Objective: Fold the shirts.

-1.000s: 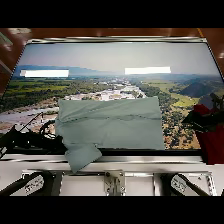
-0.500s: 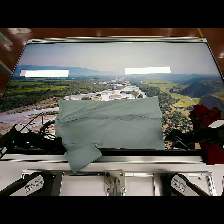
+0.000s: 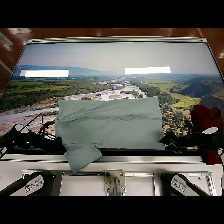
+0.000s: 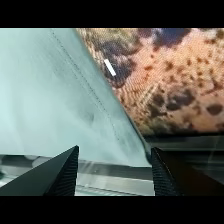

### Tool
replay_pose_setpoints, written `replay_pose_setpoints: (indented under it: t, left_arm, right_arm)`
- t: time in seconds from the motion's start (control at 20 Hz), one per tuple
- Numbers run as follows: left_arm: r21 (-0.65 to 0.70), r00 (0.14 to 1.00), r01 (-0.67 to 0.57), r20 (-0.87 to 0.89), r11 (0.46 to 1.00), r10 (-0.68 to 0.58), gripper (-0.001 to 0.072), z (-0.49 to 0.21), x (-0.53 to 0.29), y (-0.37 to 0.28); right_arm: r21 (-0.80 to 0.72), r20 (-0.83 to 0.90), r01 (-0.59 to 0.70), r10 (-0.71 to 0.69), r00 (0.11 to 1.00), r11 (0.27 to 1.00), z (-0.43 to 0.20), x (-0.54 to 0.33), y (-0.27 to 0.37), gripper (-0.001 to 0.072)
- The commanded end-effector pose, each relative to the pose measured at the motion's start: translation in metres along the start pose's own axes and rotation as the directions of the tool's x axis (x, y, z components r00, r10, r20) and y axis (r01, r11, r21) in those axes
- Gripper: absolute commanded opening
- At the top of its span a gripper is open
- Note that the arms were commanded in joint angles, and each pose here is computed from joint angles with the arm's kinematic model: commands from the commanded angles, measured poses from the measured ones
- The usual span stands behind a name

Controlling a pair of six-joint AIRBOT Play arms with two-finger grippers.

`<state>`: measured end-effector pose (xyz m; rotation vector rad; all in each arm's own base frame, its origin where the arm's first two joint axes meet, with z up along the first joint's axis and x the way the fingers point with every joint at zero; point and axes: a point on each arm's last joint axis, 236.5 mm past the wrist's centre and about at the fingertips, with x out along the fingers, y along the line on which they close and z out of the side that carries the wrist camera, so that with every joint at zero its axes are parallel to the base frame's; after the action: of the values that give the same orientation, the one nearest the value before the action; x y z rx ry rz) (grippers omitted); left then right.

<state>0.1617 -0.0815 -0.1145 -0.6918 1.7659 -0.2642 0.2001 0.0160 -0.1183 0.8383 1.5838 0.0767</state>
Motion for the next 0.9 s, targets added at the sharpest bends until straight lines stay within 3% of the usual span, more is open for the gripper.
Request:
replay_pose_setpoints:
  t: [0.0, 0.15, 0.2, 0.3, 0.35, 0.6, 0.85]
  left_arm:
    - [-0.007, 1.000, -0.003, 0.010, 1.000, 0.003, 0.0032, 0.003, 0.000, 0.001]
    - [-0.010, 1.000, -0.005, 0.015, 1.000, 0.005, 0.0033, 0.004, 0.000, 0.001]
    - [-0.016, 1.000, -0.003, 0.011, 1.000, 0.004, 0.0033, 0.003, 0.000, 0.001]
    - [-0.010, 1.000, -0.003, 0.012, 1.000, 0.003, 0.0032, 0.003, -0.002, 0.000]
    - [-0.001, 1.000, -0.005, 0.029, 1.000, 0.005, 0.0032, 0.008, -0.005, -0.002]
    - [0.150, 0.963, -0.058, 0.268, 0.987, 0.016, 0.0032, 0.070, -0.073, -0.035]
    - [0.192, 0.914, -0.076, 0.406, 0.978, -0.009, 0.0032, 0.118, -0.133, -0.068]
  right_arm:
    - [0.029, 0.015, -0.044, 0.043, 0.999, 0.999, 0.003, 0.006, 0.007, 0.0553]
    - [0.046, -0.072, -0.072, 0.075, 0.995, 0.996, -0.008, 0.024, 0.013, 0.0553]
    - [0.013, -0.105, -0.064, 0.065, 0.992, 0.998, -0.012, 0.031, 0.014, 0.0468]
    - [-0.048, -0.114, -0.050, 0.044, 0.993, 0.998, -0.012, 0.034, 0.019, 0.0122]
    - [-0.082, -0.098, -0.052, 0.043, 0.994, 0.995, -0.007, 0.029, 0.024, 0.0058]
    - [-0.229, 0.071, -0.034, 0.051, 0.996, 0.973, 0.039, -0.025, 0.062, 0.0056]
    - [-0.352, 0.275, 0.068, 0.034, 0.961, 0.933, 0.104, -0.043, 0.123, 0.0056]
